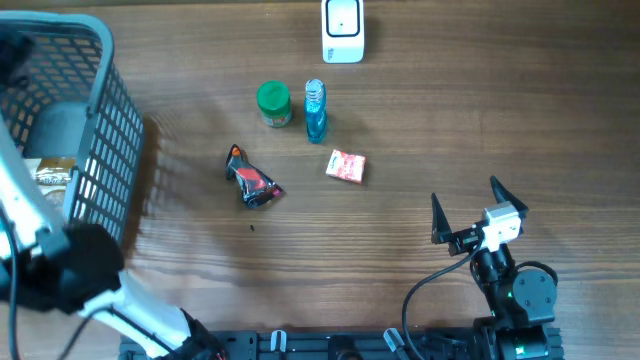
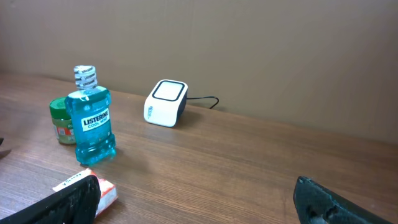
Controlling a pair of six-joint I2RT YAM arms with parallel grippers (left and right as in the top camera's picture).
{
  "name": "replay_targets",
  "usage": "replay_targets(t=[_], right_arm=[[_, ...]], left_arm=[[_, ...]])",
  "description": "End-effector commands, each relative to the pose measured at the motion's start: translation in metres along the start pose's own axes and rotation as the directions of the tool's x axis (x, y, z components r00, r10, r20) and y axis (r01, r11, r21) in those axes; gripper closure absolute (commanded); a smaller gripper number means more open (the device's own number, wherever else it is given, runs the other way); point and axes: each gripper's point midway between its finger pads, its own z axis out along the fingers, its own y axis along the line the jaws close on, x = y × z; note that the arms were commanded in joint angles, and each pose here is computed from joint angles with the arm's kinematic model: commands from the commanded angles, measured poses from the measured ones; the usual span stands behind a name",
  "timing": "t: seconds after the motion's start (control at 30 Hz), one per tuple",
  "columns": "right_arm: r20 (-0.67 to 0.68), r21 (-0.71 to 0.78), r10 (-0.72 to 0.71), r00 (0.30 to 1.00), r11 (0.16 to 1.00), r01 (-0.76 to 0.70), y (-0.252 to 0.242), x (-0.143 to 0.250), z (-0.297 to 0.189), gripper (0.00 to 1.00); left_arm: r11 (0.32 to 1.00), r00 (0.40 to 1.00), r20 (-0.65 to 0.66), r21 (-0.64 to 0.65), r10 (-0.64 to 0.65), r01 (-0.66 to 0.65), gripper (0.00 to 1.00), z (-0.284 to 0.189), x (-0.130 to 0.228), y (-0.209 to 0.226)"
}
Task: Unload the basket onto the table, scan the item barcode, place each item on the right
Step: 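Move the left gripper back into the basket, then grasp the brown-and-white Pantree bread bag by its top with the left gripper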
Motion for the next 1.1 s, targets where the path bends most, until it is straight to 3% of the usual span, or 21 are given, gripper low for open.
replay_targets(t=[0.0, 0.07, 0.13, 0.27, 0.47, 0.63, 0.8, 0.93, 1.07], right_arm=[[0.010, -0.009, -0.007, 1.000, 1.000, 0.008, 0.001, -0.002, 0.000, 0.00], [0.010, -0.009, -0.008, 1.000, 1.000, 0.008, 0.001, -0.002, 0.000, 0.00], [0.010, -0.009, -0.007, 1.000, 1.000, 0.008, 0.001, -0.002, 0.000, 0.00], [0.010, -0.009, -0.008, 1.000, 1.000, 0.008, 0.001, -0.002, 0.000, 0.00], [0.010, -0.009, -0.007, 1.000, 1.000, 0.008, 0.001, -0.002, 0.000, 0.00], [0.010, -0.009, -0.007, 1.000, 1.000, 0.008, 0.001, -0.002, 0.000, 0.00], [0.010, -0.009, -0.007, 1.000, 1.000, 0.008, 0.001, -0.002, 0.000, 0.00], [0.010, -0.009, -0.007, 1.000, 1.000, 0.008, 0.001, -0.002, 0.000, 0.00], [0.010, -0.009, -0.008, 1.000, 1.000, 0.008, 0.001, -0.002, 0.000, 0.00]], left_arm=[[0.991, 0.964, 0.258, 0.127, -0.069, 0.037, 0.00, -0.089, -0.053, -0.003], [0.979, 0.924, 0.364, 0.199, -0.117, 0.045, 0.00, -0.118, -0.077, -0.011], [0.981, 0.907, 0.408, 0.191, -0.103, 0.025, 0.00, -0.125, -0.085, -0.010], [0.990, 0.918, 0.374, 0.105, -0.131, 0.098, 0.00, -0.116, -0.080, 0.022], [0.983, 0.909, 0.381, 0.131, -0.171, 0.130, 0.00, -0.128, -0.084, 0.031], [0.948, 0.781, 0.565, 0.299, -0.266, 0.106, 0.00, -0.165, -0.138, 0.005], [0.970, 0.804, 0.549, 0.200, -0.227, 0.137, 0.00, -0.155, -0.133, 0.038], [0.956, 0.814, 0.527, 0.272, -0.245, 0.111, 0.00, -0.181, -0.123, 0.043], [0.956, 0.853, 0.458, 0.259, -0.250, 0.142, 0.00, -0.158, -0.093, 0.050]])
